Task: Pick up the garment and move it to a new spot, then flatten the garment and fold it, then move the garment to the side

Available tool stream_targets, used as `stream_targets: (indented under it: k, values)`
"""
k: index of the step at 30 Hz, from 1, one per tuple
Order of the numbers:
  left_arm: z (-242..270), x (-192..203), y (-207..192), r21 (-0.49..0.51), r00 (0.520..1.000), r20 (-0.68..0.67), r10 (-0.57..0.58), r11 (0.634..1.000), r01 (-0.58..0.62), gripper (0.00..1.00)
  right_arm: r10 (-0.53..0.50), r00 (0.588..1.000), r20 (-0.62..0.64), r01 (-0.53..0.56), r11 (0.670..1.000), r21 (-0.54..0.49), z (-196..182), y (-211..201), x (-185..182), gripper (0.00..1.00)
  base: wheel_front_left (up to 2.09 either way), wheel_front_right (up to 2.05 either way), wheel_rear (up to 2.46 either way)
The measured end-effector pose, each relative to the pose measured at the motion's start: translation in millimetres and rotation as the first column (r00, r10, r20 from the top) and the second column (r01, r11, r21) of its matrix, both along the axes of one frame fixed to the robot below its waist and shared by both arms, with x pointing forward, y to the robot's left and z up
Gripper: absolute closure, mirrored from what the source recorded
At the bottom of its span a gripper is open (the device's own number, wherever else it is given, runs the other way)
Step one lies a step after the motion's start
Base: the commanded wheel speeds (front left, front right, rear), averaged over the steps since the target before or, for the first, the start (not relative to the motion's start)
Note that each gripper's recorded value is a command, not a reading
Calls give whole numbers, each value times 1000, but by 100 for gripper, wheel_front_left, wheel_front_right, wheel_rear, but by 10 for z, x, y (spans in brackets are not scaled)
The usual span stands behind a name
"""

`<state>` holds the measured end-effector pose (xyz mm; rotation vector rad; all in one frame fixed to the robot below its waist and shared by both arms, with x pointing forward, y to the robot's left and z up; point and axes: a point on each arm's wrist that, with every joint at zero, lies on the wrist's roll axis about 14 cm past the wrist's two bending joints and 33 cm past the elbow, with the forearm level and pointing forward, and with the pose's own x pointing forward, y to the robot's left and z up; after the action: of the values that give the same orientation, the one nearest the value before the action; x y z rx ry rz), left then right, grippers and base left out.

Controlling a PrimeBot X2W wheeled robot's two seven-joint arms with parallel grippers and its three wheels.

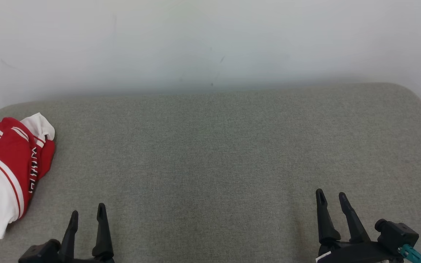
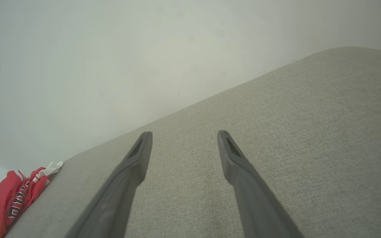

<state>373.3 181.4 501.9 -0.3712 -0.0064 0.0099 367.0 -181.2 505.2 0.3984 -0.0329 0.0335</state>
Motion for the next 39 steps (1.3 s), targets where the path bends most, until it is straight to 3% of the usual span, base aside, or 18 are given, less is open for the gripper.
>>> stream_targets:
  k: [17, 39]
  values:
    - [78, 1, -38, 153, 999, 45, -19, 988, 12, 0, 20, 999, 34, -15, 988, -155, 44, 47, -20, 0, 0, 0, 0]
    - [184, -11, -20, 277, 992, 106, -67, 960, 35, 0, 18, 998, 66, 3, 952, -307, 80, -4, -61, 0, 0, 0, 0]
